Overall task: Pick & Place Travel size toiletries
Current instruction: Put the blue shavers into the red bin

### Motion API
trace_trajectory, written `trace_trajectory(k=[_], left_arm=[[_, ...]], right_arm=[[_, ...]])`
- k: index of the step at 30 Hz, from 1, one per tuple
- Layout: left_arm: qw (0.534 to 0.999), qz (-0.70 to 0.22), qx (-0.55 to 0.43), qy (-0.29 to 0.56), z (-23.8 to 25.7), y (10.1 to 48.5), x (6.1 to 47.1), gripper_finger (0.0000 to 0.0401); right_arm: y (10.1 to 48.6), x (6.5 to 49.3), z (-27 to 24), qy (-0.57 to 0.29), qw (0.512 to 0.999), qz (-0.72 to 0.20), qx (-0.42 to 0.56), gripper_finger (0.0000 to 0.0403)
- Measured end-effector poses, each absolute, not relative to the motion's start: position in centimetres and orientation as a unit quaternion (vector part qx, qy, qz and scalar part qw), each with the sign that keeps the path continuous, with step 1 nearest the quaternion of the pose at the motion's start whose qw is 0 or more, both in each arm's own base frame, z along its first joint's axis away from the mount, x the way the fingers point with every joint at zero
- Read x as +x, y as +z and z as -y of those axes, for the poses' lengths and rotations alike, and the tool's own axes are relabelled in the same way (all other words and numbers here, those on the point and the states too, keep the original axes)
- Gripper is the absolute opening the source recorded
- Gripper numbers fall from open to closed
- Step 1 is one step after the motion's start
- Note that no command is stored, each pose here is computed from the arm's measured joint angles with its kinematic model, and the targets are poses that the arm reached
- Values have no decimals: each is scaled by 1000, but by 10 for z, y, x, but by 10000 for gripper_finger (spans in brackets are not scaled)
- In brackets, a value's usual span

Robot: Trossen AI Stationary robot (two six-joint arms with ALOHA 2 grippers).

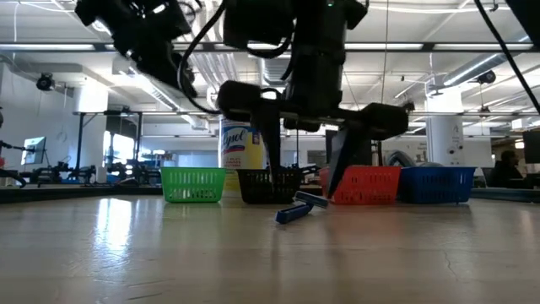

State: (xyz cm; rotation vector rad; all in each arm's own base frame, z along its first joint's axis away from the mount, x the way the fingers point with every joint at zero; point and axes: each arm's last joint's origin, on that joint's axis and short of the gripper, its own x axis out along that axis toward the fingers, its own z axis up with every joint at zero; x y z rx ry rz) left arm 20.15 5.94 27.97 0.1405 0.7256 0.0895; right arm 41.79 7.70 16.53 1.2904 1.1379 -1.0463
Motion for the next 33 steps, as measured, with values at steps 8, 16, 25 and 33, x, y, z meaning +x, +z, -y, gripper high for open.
trace_trajectory(k=[8, 16, 25, 33], left_arm=[[954, -288, 54, 65, -53, 303, 182, 213], [954, -287, 65, 62, -52, 305, 176, 213], [952, -289, 78, 58, -52, 305, 177, 213], [952, -289, 83, 57, -52, 305, 177, 213]], right_arm=[[144, 441, -84, -450, 514, -487, 544, 214], [134, 440, -91, -477, 496, -512, 514, 100], [143, 431, -90, -484, 506, -526, 483, 23], [228, 396, -60, -497, 536, -507, 457, 23]])
